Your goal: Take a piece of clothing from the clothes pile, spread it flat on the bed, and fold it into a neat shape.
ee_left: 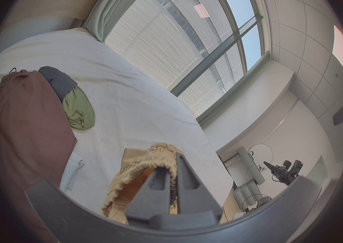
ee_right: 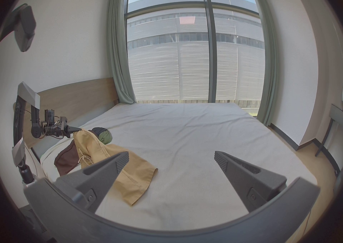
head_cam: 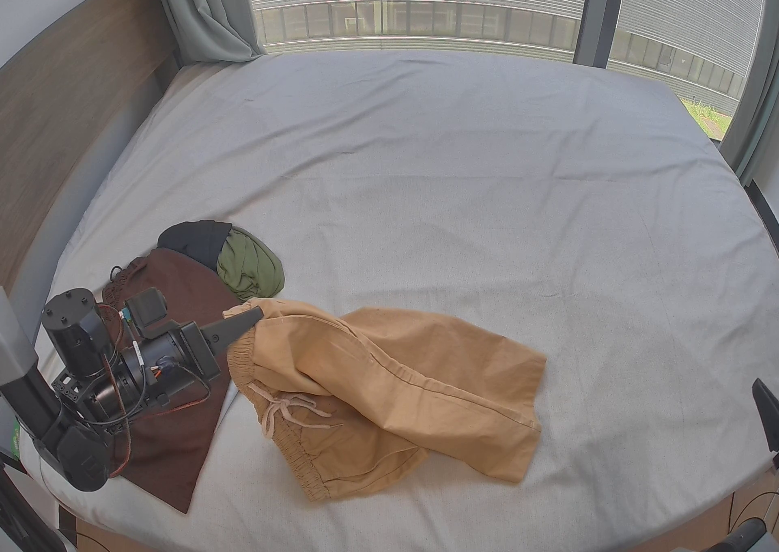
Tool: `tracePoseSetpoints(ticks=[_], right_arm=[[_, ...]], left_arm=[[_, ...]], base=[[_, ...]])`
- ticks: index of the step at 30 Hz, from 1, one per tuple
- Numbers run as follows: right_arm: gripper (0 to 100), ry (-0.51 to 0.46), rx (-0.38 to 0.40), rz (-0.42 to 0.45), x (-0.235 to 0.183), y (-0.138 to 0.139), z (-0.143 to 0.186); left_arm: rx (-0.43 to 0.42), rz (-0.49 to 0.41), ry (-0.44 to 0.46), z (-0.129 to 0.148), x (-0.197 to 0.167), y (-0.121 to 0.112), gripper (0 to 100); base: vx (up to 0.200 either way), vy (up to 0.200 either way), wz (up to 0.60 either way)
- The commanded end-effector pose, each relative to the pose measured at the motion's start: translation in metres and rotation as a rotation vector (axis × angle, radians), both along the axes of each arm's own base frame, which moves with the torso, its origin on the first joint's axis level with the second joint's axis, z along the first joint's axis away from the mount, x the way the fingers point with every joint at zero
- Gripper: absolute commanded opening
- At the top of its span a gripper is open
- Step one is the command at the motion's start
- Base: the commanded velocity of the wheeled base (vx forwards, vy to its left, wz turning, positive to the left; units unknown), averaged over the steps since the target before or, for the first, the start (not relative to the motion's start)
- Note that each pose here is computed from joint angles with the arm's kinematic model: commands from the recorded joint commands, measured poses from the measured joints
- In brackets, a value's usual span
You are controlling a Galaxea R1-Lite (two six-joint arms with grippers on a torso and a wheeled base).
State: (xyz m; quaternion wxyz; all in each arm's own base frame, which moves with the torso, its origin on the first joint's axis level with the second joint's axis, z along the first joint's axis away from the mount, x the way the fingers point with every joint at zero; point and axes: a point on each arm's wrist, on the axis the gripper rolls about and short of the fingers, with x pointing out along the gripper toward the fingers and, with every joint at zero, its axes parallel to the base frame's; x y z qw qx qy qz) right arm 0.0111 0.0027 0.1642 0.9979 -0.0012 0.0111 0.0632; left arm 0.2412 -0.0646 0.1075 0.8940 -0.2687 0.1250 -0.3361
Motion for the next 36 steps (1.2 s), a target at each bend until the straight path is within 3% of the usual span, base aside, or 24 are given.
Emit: tracePoseSetpoints(ticks=[1, 9, 18, 26, 36], right_arm=[[100, 0.111, 0.014, 0.007, 0.022, 0.0, 0.004], [100, 0.231, 0.027, 0.048, 0.05, 0.002, 0.008], [100, 0.332, 0.042, 0.158, 0.071, 0.005, 0.005], [100, 0.427, -0.021, 0.256, 0.102, 0.011, 0.004], [100, 0.425, -0.024, 0.316, 0.139, 0.022, 0.0]], left_arm=[[-0.002, -0.001, -0.004, 0.001, 0.0, 0.0, 0], [0.0, -0.026, 0.001, 0.0, -0.002, 0.0, 0], [-0.002, -0.017, -0.005, 0.001, 0.0, 0.002, 0], [0.023, -0.017, -0.022, 0.0, -0.001, 0.003, 0], [0.043, 0.001, -0.038, 0.0, 0.002, 0.008, 0]], base=[[0.0, 0.0, 0.0], [0.0, 0.0, 0.0], [0.0, 0.0, 0.0], [0.0, 0.0, 0.0], [0.0, 0.0, 0.0]])
